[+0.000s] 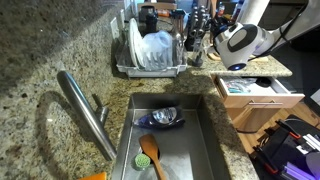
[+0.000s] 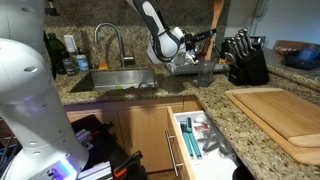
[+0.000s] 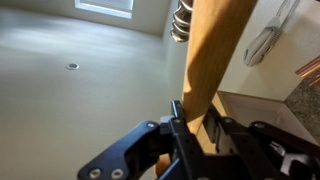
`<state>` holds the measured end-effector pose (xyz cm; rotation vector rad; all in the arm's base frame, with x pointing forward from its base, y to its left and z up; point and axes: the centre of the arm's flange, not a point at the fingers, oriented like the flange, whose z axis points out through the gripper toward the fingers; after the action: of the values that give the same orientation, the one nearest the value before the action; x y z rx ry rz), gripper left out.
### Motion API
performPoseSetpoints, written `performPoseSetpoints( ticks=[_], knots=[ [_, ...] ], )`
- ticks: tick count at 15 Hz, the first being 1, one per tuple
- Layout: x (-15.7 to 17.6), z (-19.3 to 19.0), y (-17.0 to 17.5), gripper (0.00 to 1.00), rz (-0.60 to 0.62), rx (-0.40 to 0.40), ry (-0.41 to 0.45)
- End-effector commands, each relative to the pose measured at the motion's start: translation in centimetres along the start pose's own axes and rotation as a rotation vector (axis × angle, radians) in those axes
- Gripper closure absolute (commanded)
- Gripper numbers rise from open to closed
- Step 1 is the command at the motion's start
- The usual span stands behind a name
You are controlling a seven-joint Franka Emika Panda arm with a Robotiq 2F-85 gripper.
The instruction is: Put the wooden spoon in the glass, open the tap, and then close the drawer
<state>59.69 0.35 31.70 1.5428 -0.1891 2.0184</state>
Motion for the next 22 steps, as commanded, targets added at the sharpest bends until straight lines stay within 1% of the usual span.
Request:
performPoseSetpoints(
  ticks=[1, 3, 5, 6, 8, 9, 11, 13, 14, 15, 18, 19, 21, 22],
  knots=[
    [1.5, -0.3, -0.7, 0.94, 0.094, 0.031, 0.053],
    [2.4, -0.7, -1.9, 0.94, 0.178, 0.041, 0.091],
    [4.2, -1.5, -3.7, 0.94, 0.213, 0.06, 0.136],
    [4.8, -1.6, -5.2, 0.75, 0.167, 0.045, 0.089],
    [6.4, -2.3, -6.7, 0.75, 0.196, 0.061, 0.112],
    [6.5, -2.4, -6.8, 0.94, 0.198, 0.062, 0.113],
    [5.4, -1.7, -6.2, 0.94, 0.161, 0.05, 0.137],
    [3.5, -0.4, -4.8, 0.94, 0.116, 0.012, 0.131],
    [4.8, -1.6, -5.7, 0.94, 0.16, 0.039, 0.109],
    [4.3, -1.4, -5.3, 0.75, 0.155, 0.032, 0.105],
    [4.4, -1.7, -5.7, 0.75, 0.159, 0.039, 0.105],
    [4.5, -1.8, -5.8, 0.94, 0.161, 0.043, 0.105],
    [3.8, -1.3, -5.9, 0.94, 0.139, 0.027, 0.169],
    [2.9, -0.4, -4.9, 0.94, 0.125, -0.004, 0.197]
  ],
)
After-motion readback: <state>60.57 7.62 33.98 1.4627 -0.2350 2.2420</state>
